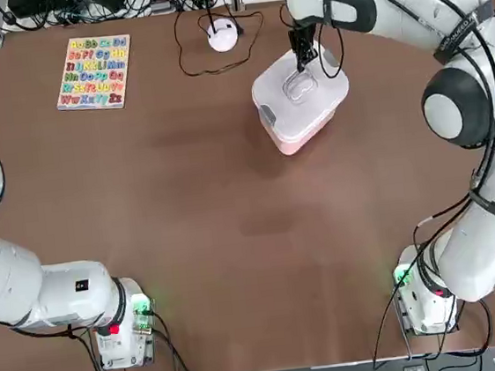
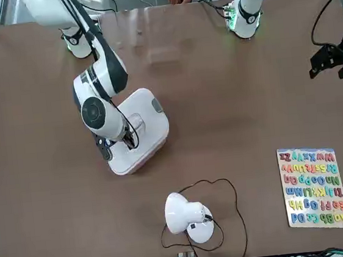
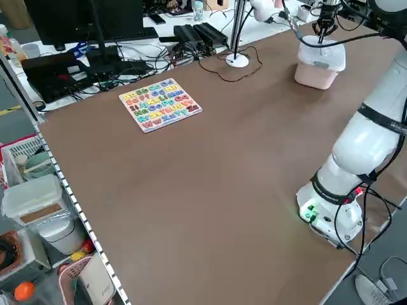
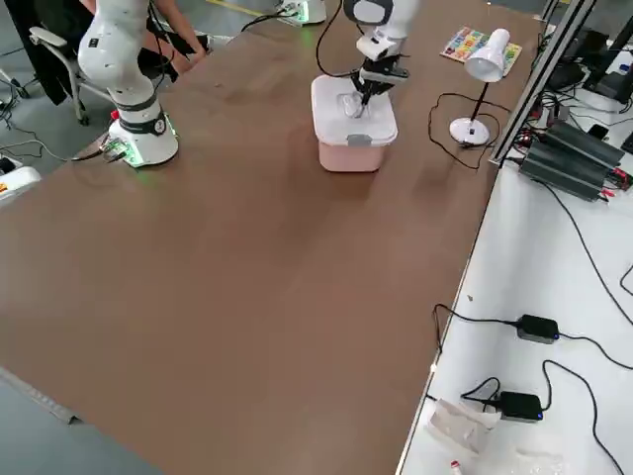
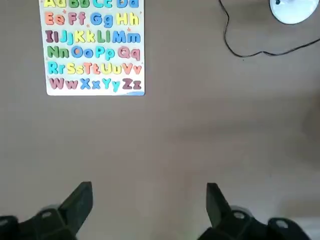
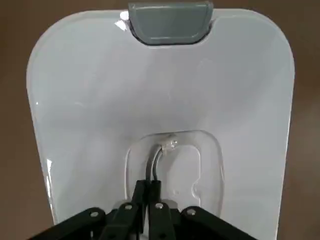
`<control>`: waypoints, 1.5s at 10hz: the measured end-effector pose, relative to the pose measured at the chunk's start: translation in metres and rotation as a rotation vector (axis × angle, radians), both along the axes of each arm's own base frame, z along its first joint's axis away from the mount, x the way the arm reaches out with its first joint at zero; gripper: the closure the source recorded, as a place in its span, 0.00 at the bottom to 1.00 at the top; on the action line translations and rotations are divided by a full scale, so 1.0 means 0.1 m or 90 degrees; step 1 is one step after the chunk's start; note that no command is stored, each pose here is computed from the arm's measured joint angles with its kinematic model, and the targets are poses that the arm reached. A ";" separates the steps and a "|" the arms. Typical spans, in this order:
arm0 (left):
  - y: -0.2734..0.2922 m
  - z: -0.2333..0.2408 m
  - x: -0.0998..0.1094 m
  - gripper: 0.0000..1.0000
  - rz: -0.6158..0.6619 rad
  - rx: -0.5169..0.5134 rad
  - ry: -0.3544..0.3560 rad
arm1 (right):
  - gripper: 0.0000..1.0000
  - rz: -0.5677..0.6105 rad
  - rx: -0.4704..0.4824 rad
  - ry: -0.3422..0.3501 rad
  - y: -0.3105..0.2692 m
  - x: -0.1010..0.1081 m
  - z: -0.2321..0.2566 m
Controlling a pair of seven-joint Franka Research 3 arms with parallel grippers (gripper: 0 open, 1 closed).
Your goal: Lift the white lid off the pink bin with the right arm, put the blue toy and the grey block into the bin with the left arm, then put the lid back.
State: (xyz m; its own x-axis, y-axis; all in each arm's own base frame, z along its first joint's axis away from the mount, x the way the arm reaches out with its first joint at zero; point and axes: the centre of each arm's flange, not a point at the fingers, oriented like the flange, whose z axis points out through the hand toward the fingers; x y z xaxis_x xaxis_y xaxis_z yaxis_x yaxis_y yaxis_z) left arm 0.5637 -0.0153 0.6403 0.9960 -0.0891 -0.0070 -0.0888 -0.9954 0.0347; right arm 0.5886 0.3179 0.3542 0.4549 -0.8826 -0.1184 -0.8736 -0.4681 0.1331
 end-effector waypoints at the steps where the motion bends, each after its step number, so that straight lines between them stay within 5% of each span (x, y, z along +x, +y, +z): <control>1: 0.00 -0.01 0.01 0.00 -0.001 0.000 0.002 | 0.94 0.000 -0.001 0.001 0.00 0.00 0.00; 2: -0.02 -0.02 0.01 0.00 -0.003 0.000 0.003 | 0.93 0.001 -0.001 0.001 0.00 0.00 0.00; 3: -0.03 -0.03 0.01 0.00 -0.006 0.000 0.003 | 0.82 0.001 0.000 -0.001 0.01 0.01 0.00; 8: -0.04 0.00 0.04 0.00 -0.004 -0.001 -0.015 | 0.07 0.037 0.004 -0.015 -0.14 0.18 0.24; 9: -0.03 0.00 0.05 0.00 -0.003 -0.001 -0.016 | 0.00 0.066 0.009 -0.012 -0.22 0.24 0.39; 15: -0.03 0.00 0.05 0.00 -0.001 -0.001 -0.017 | 0.00 0.499 0.008 -0.037 -1.31 0.71 0.83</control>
State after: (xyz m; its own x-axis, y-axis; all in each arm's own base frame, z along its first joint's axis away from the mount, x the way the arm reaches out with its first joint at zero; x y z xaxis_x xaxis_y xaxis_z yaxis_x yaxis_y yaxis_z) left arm 0.5685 -0.0185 0.6407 0.9957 -0.0901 0.0204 -0.0908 -0.9953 0.0335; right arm 0.6593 0.1869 0.4370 0.9504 -0.2997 -0.0836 -0.2925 -0.9522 0.0879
